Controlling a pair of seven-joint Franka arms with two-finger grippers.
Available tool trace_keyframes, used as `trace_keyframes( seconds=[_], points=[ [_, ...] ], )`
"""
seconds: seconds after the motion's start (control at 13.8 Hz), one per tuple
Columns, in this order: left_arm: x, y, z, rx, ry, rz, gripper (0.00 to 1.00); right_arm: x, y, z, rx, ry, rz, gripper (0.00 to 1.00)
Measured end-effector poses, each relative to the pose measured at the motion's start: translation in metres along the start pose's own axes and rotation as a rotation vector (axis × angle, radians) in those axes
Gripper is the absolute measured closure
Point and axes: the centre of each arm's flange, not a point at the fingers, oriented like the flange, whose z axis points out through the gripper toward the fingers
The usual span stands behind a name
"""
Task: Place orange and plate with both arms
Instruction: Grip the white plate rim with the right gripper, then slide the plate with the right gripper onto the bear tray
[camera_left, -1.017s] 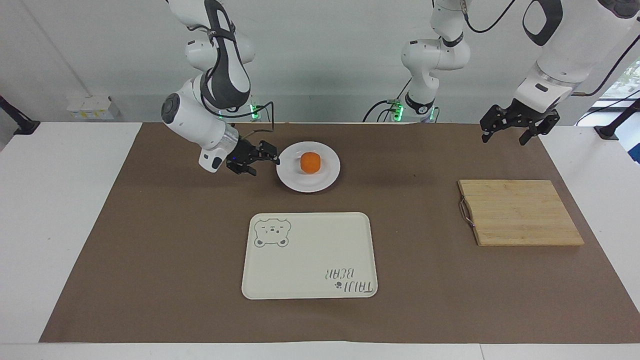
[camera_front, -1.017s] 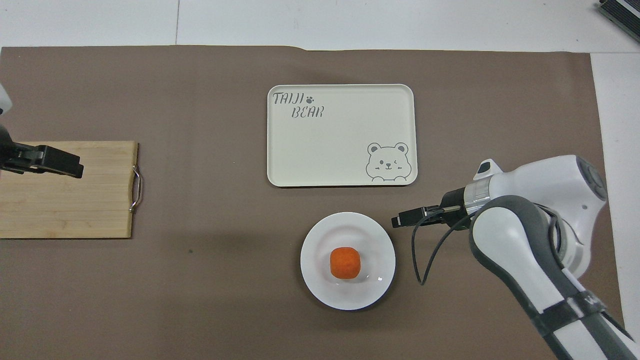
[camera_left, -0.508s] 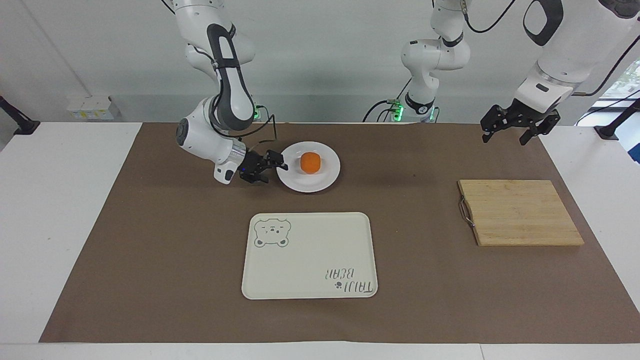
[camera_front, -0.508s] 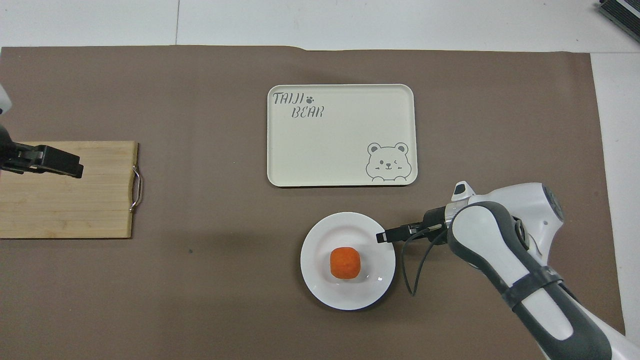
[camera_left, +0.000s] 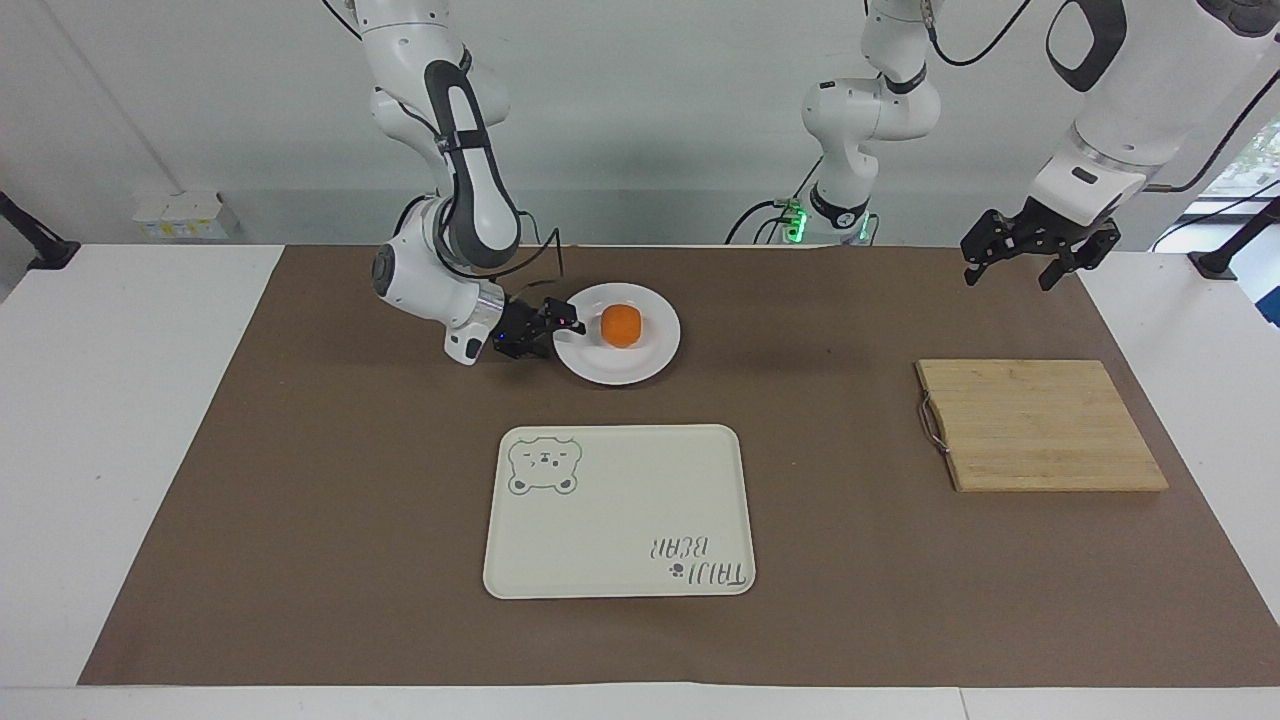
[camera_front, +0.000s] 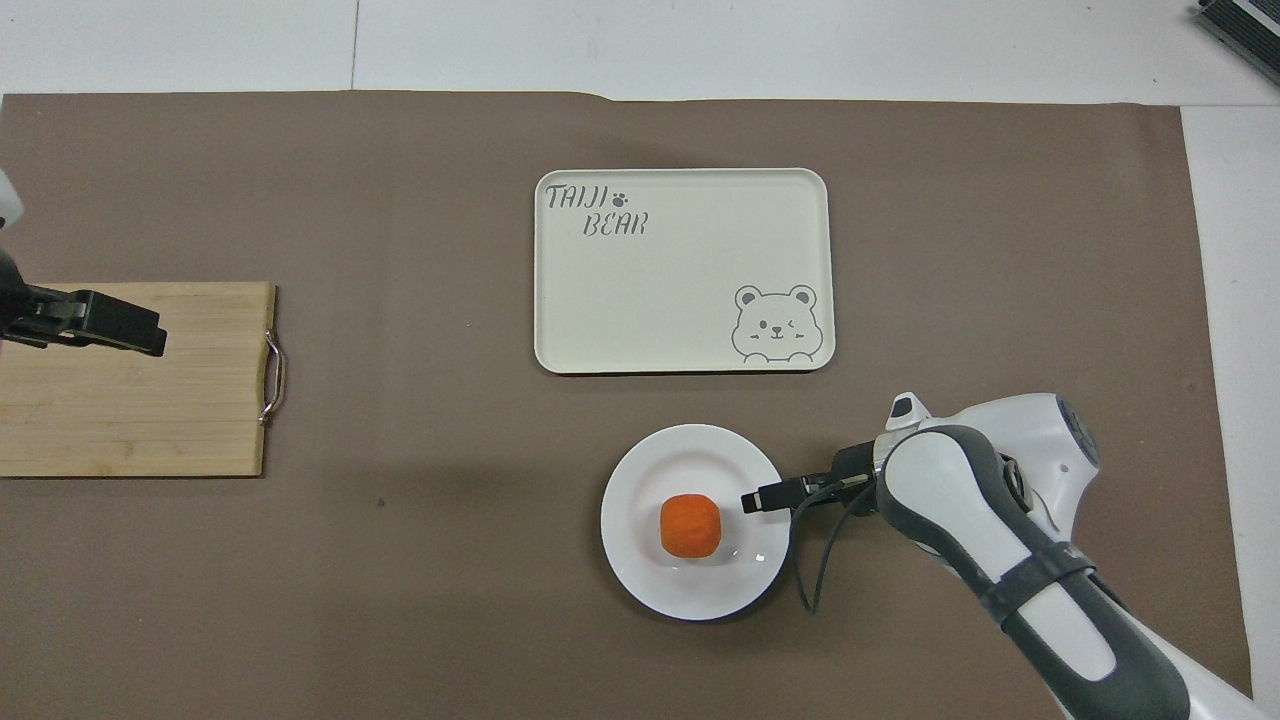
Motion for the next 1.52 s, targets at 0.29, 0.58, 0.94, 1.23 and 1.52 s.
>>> trace_keyframes(
  seconds=[0.29, 0.58, 0.94, 1.23, 1.52],
  points=[
    [0.0, 0.0, 0.0, 0.0, 0.0, 0.0, 0.0, -0.001, 0.0, 0.001, 0.001, -0.001, 0.002, 0.21],
    [0.0, 0.0, 0.0, 0.0, 0.0, 0.0, 0.0, -0.003, 0.003, 0.003, 0.003, -0.005, 0.01, 0.71],
    [0.0, 0.0, 0.0, 0.0, 0.0, 0.0, 0.0, -0.004, 0.0, 0.002, 0.015, -0.002, 0.003, 0.92],
    [0.0, 0.0, 0.0, 0.0, 0.0, 0.0, 0.0, 0.004, -0.006, -0.001, 0.059, 0.041, -0.064, 0.92],
    [0.0, 0.0, 0.0, 0.0, 0.0, 0.0, 0.0, 0.023, -0.018, -0.012, 0.073, 0.061, -0.097, 0.92]
  ],
)
